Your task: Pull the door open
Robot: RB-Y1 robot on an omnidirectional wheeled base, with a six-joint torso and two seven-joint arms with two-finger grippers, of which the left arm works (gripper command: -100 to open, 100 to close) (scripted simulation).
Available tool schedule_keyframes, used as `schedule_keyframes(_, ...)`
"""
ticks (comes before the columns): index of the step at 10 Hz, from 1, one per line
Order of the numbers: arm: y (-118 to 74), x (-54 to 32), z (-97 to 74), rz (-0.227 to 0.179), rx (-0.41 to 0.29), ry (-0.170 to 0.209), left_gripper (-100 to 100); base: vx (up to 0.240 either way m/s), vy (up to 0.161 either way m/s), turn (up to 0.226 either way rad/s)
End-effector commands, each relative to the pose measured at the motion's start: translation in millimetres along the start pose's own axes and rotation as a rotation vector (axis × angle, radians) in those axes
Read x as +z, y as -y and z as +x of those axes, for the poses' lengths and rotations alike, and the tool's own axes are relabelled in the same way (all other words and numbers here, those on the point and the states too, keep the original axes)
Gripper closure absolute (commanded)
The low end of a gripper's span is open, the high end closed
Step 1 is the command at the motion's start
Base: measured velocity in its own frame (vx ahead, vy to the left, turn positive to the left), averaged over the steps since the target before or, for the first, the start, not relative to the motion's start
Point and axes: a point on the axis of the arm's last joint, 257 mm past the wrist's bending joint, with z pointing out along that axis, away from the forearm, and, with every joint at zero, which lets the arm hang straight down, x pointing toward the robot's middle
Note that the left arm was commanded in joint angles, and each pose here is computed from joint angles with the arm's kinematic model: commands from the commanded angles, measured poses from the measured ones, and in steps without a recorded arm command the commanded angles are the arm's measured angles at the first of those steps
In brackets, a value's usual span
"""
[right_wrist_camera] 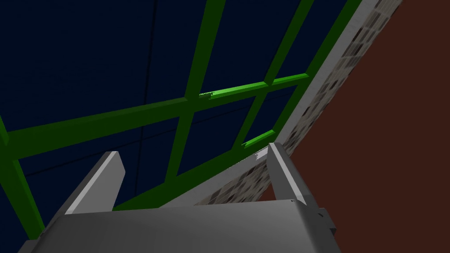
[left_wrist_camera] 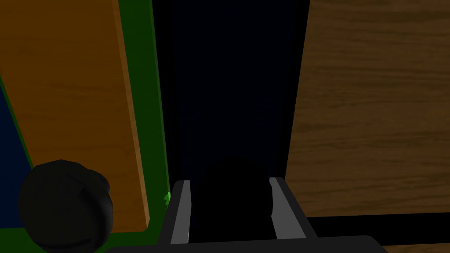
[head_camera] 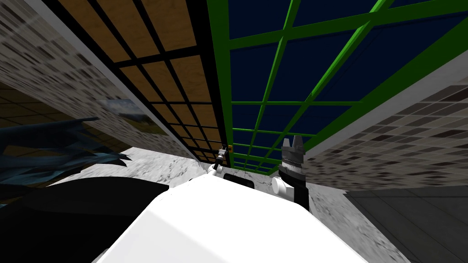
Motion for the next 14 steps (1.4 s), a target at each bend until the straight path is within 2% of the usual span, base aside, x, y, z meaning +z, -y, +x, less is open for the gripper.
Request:
schedule_keyframes(1, -0.6, 1.3, -1.5, -0.001, 0.000, 0.003, 100, 0.000, 0.000, 0.000)
schedule_keyframes(2, -12.9, -15.1, 17.0, -0.020, -0.012, -0.039, 100, -0.117, 0.017, 0.007)
schedule_keyframes(4, -12.9, -15.1, 17.0, -0.020, -0.012, -0.039, 100, -0.114, -0.032, 0.011)
schedule_keyframes(5, -23.3, -28.0, 30.3, -0.037, -0.022, -0.071, 100, -0.144, -0.050, 0.043)
schedule_keyframes(6, -23.3, -28.0, 30.3, -0.037, -0.022, -0.071, 100, -0.137, -0.034, 0.039)
schedule_keyframes(7, -25.9, -21.3, 18.8, -0.038, -0.014, -0.042, 100, -0.074, -0.012, 0.017)
schedule_keyframes(8, -24.5, -24.9, 25.1, -0.038, -0.019, -0.058, 100, -0.024, -0.001, -0.005)
schedule_keyframes(9, -26.8, -32.4, 34.7, -0.043, -0.026, -0.081, 100, -0.018, 0.000, -0.003)
schedule_keyframes(10, -27.8, -29.7, 30.3, -0.043, -0.022, -0.070, 100, -0.018, -0.002, 0.002)
schedule_keyframes(11, -27.3, -31.0, 32.4, -0.043, -0.024, -0.076, 100, -0.006, -0.003, 0.004)
schedule_keyframes(12, -37.1, -46.0, 47.5, -0.060, -0.035, -0.113, 100, -0.088, -0.023, 0.011)
schedule_keyframes(13, -40.0, -38.1, 34.9, -0.061, -0.026, -0.080, 100, -0.118, -0.028, 0.012)
schedule_keyframes(14, -37.6, -44.6, 45.4, -0.061, -0.034, -0.107, 100, -0.066, -0.007, 0.008)
